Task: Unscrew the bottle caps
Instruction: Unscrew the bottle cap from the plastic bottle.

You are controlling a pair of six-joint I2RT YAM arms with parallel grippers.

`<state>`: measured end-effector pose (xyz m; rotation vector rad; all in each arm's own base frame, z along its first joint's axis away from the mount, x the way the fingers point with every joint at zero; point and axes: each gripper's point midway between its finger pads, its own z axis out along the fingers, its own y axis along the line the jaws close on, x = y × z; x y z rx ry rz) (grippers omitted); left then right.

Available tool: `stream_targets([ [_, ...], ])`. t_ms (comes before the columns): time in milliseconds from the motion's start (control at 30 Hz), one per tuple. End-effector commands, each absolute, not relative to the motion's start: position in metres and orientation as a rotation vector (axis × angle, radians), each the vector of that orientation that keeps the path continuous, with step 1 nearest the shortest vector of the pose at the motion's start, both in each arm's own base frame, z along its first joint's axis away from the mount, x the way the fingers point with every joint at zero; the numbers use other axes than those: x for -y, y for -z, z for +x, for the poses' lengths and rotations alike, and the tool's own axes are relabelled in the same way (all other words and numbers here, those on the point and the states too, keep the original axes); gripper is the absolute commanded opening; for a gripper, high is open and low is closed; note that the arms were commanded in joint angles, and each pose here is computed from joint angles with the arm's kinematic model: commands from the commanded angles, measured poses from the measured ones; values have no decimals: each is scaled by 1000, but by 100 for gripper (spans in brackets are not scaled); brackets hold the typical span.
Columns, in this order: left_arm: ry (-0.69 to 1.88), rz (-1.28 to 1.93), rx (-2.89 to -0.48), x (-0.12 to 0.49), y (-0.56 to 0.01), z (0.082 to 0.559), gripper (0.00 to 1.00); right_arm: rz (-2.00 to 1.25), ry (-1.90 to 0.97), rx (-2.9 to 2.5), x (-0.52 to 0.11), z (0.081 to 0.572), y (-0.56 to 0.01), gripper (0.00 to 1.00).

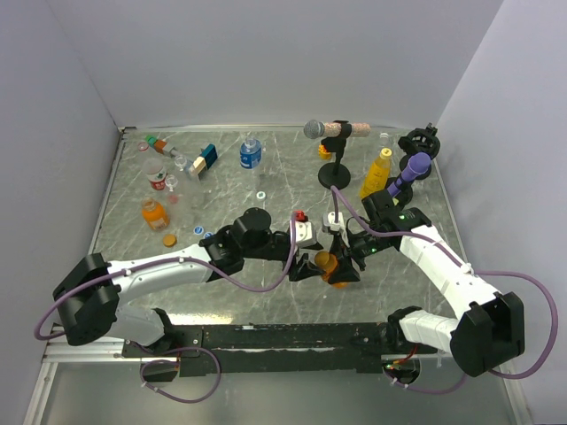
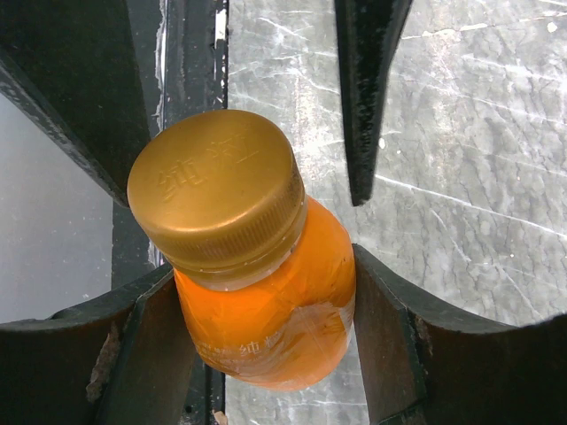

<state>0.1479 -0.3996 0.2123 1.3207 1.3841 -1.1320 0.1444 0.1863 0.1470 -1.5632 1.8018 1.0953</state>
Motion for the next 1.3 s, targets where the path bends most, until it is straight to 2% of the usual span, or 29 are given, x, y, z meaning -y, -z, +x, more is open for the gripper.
stream_targets([
  [0, 1177, 1289, -1294, 409, -243, 148, 67, -1575, -1095, -1720, -193, 150, -157, 8],
  [333, 1188, 1273, -1289, 410, -246, 148, 67, -1577, -1096, -1719, -193, 149, -157, 8],
  [533, 1190, 1273, -1289, 411, -247, 148, 64, -1575, -1097, -1721, -193, 150, -157, 8],
  [733, 1195, 1283, -1313, 413, -243, 148, 41, -1577, -1098, -1724, -193, 150, -156, 8],
  [900, 1229, 1239, -1406, 409, -239, 146, 3, -1573, -1094, -1725, -193, 150, -157, 8],
  [933, 1232, 1213, -1444, 406, -237, 147, 1, -1575, -1090, -1719, -193, 151, -158, 8],
  [1067, 1235, 1043, -1571, 387, -234, 148, 1, -1571, -1085, -1718, -193, 151, -159, 8],
  [1267, 1324, 578, -1820, 359, -236, 155, 1, -1569, -1097, -1714, -194, 151, -160, 8],
])
